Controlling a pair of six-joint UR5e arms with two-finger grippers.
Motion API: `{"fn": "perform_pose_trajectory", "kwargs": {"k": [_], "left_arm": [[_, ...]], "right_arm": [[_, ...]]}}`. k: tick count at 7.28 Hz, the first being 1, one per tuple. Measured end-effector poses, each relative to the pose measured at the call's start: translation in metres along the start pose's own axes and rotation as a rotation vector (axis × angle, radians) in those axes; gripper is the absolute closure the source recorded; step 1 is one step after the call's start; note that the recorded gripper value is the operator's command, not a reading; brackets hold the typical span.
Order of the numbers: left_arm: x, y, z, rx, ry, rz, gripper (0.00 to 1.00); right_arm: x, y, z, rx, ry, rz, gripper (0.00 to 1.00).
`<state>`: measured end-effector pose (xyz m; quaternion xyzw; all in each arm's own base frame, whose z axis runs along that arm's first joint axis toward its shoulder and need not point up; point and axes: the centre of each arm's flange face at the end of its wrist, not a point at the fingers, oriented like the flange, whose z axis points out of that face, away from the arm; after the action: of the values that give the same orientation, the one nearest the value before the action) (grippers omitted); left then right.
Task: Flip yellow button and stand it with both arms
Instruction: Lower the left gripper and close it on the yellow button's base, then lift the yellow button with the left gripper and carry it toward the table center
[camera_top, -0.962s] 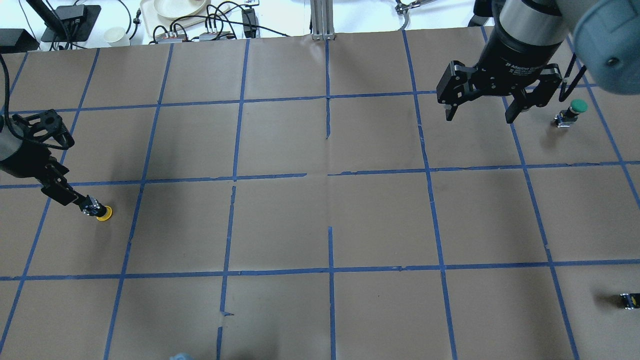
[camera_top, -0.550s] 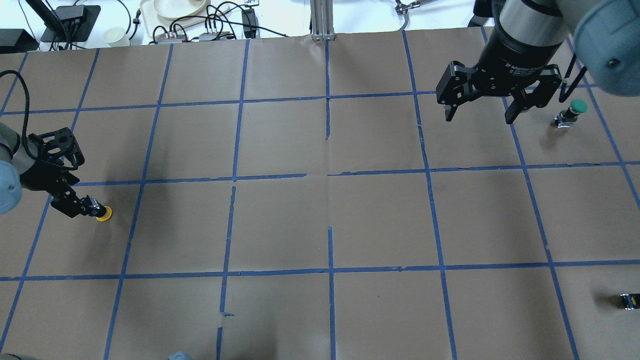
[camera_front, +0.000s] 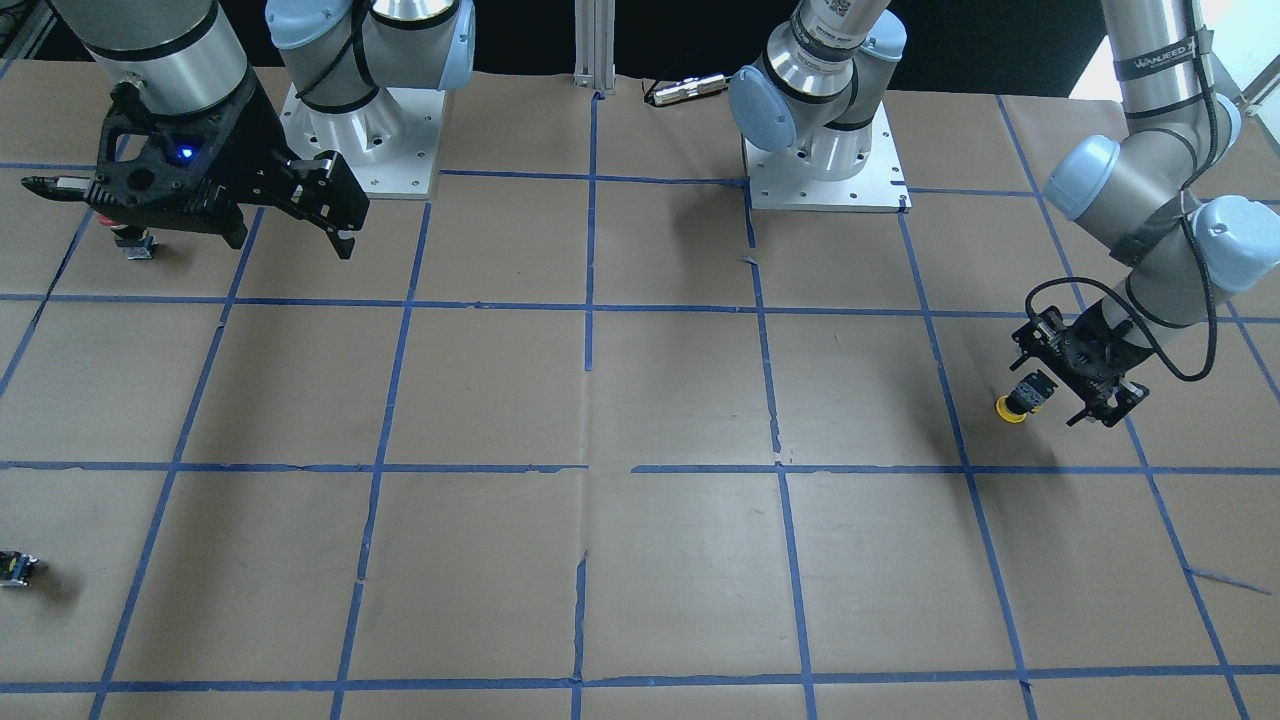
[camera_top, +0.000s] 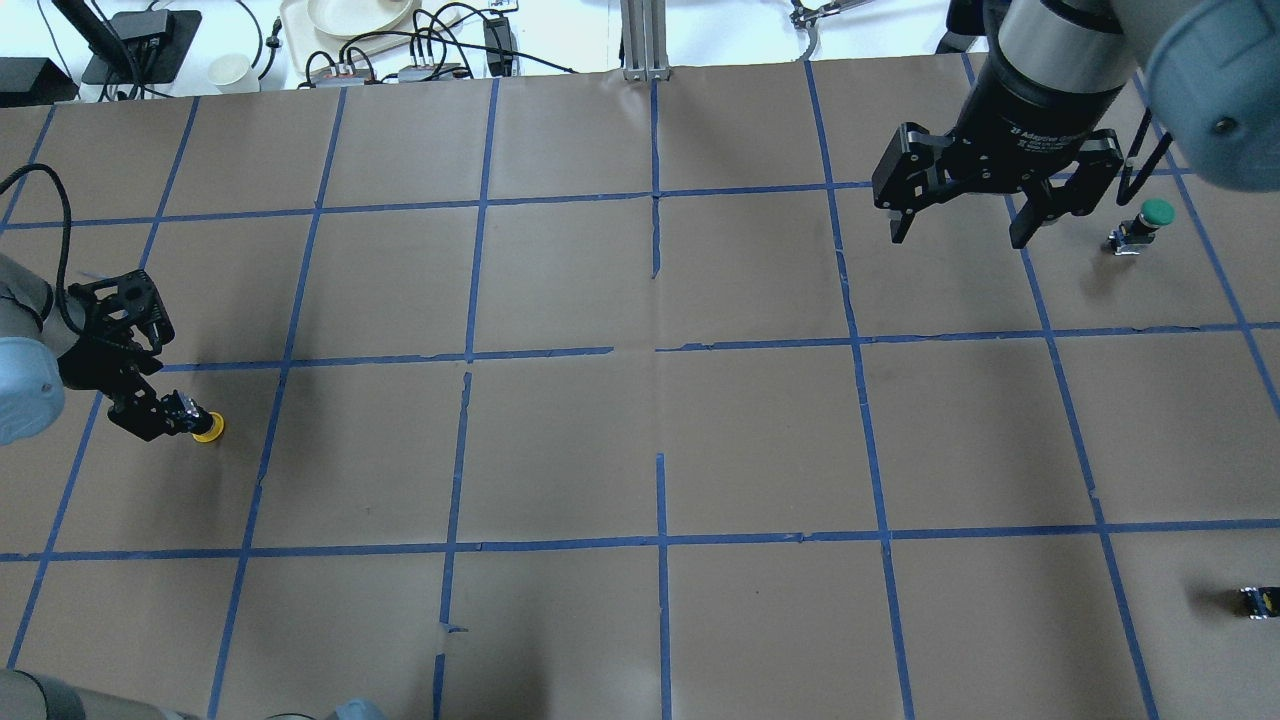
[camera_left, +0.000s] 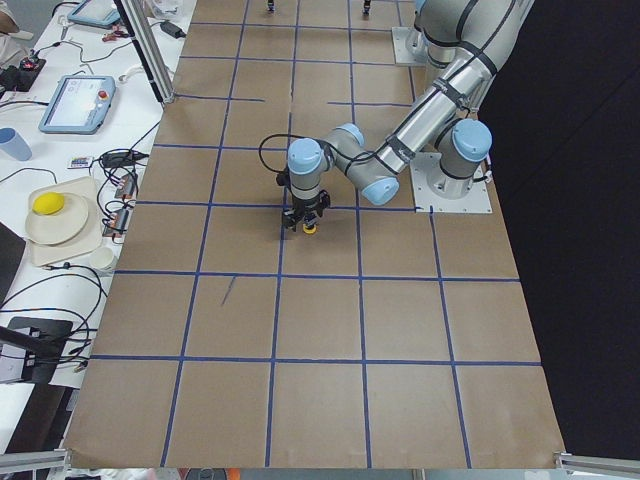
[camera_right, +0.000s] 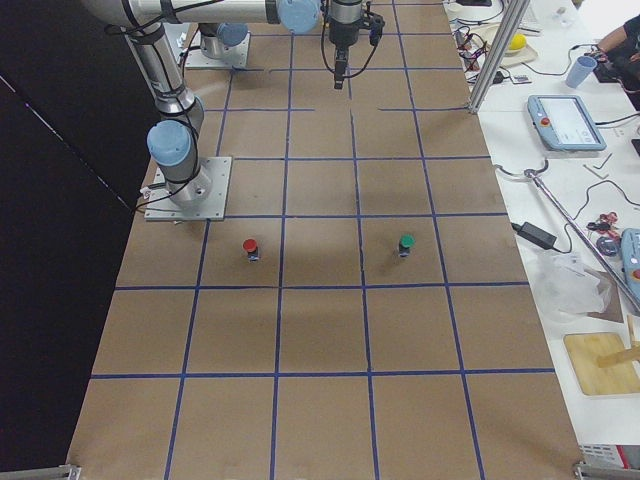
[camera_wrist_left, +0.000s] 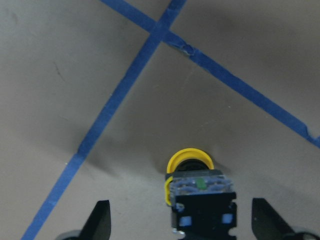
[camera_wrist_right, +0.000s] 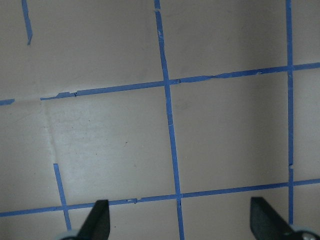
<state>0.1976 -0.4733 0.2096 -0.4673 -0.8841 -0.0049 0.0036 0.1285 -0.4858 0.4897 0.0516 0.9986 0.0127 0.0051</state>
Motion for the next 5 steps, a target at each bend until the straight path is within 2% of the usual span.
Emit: {"fn": "perform_pose_trajectory", "kwargs": {"k": [1, 3, 5], "left_arm": [[0.0024, 0.0009, 0.002, -0.002, -0.004, -0.003, 0.07], [0.0034, 0.0014, -0.0023, -0.005, -0.017, -0.007, 0.36], [0.0025, 0.0017, -0.0066, -0.007, -0.028, -0.008, 0.56]], "right_arm": [[-0.0012, 0.0011, -0.0011, 0.0, -0.004, -0.001, 0.0], [-0.0056, 0.0035, -0.0018, -0.001, -0.006, -0.009, 0.0], [-0.0064, 0.0052, 0.0, -0.015, 0.004, -0.018, 0.0]]}}
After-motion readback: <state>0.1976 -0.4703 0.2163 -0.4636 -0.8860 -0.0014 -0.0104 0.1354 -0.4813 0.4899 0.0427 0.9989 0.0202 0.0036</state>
